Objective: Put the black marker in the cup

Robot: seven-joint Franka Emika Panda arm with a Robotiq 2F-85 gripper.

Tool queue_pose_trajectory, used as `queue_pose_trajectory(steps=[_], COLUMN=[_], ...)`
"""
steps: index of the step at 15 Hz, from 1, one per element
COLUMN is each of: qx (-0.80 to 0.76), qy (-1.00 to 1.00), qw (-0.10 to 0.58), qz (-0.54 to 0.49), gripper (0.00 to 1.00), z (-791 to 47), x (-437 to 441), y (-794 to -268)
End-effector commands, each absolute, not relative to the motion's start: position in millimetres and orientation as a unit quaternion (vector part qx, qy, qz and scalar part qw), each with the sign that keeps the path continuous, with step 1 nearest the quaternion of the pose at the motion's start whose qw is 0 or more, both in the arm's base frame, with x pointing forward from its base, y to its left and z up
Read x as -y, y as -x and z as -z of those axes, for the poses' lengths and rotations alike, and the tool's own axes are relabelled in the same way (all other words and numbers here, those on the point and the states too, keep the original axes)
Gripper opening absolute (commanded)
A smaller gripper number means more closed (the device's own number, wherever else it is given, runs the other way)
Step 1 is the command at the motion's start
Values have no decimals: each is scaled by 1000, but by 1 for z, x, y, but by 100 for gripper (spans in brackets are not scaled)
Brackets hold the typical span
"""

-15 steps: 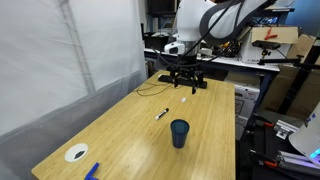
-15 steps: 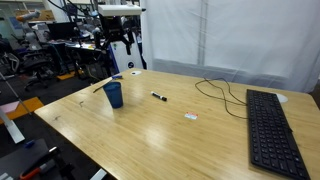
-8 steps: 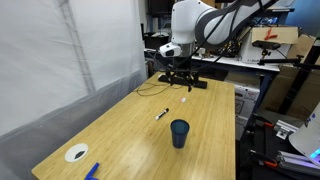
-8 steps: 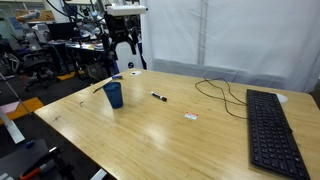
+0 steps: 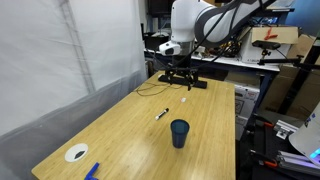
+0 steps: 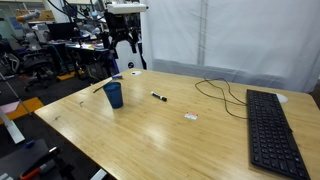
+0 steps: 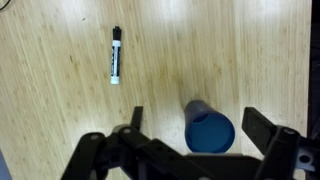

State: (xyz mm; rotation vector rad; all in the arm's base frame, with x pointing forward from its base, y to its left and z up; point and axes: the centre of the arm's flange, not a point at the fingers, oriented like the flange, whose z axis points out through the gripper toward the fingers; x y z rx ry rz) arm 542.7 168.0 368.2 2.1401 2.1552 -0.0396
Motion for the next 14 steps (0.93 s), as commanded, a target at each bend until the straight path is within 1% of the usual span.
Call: queue_pose_trajectory(steps=[1,6,11,14], qx=[-709,-716,-726,-729], qy=[-704,-696,-685,-682], qw=[52,45,57,59], qz=[13,19,15,10], gripper=[100,100,100,100], z=[-368,-351,-341,-320], x=[-168,-149,-124,-124], y=[-543,-583,-628,-648])
